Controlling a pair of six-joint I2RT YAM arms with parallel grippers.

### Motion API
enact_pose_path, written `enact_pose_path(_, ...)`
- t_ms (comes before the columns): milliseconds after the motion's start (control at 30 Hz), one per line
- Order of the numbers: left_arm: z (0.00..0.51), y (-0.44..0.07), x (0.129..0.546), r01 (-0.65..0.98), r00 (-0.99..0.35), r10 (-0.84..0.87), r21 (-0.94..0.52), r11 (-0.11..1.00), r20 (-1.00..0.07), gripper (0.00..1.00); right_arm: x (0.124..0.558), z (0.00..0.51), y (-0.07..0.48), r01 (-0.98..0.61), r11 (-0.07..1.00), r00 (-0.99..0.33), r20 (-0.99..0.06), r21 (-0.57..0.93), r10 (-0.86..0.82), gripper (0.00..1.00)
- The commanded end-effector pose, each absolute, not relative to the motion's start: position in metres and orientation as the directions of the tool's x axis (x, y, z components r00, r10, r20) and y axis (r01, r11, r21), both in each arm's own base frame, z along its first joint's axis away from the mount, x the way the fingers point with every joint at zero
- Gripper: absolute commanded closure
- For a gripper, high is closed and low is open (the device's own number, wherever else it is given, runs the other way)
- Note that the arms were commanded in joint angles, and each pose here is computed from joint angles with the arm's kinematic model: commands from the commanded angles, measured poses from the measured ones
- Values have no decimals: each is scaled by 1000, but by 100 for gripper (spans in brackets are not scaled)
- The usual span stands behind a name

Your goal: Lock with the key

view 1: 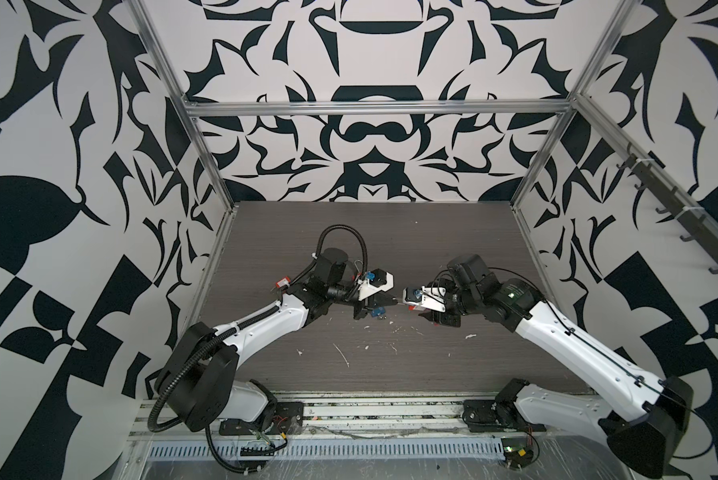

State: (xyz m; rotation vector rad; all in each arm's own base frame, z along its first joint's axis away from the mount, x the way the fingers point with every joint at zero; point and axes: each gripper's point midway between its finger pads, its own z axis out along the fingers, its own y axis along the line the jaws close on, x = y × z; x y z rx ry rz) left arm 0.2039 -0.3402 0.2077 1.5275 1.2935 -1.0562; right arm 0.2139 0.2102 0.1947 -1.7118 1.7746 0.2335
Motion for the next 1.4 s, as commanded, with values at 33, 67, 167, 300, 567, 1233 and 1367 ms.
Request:
enact_pose_path(33,216,-342,187,974,178,218,141,-175,-960,100,210,208,213,-950,133,61,-586,-282,-808,59)
enact_pose_path(67,216,-343,186,973,180,216,142,-181,-960,100,209,208,213,-952,131,58,-585,-276,-809,61)
enact_pose_path(167,216,-344,184,971,185,211,145,-192,-960,100,207,207,212,-957,126,51,-579,-260,-813,67)
enact_pose_path(300,216,-347,182,968,186,205,144,-206,-961,100,205,209,212,-959,122,53,-584,-256,-810,70)
enact_pose_path(567,208,-359,179,968,157,211,109,-225,-965,100,201,220,217,-956,101,97,-621,-274,-777,75)
enact_pose_path(1233,198,-375,171,960,217,175,177,-219,-960,100,200,231,229,-978,64,91,-681,-199,-727,77)
enact_pose_path(1367,195,-376,169,961,199,172,157,-228,-965,100,203,233,236,-978,64,96,-701,-199,-707,77)
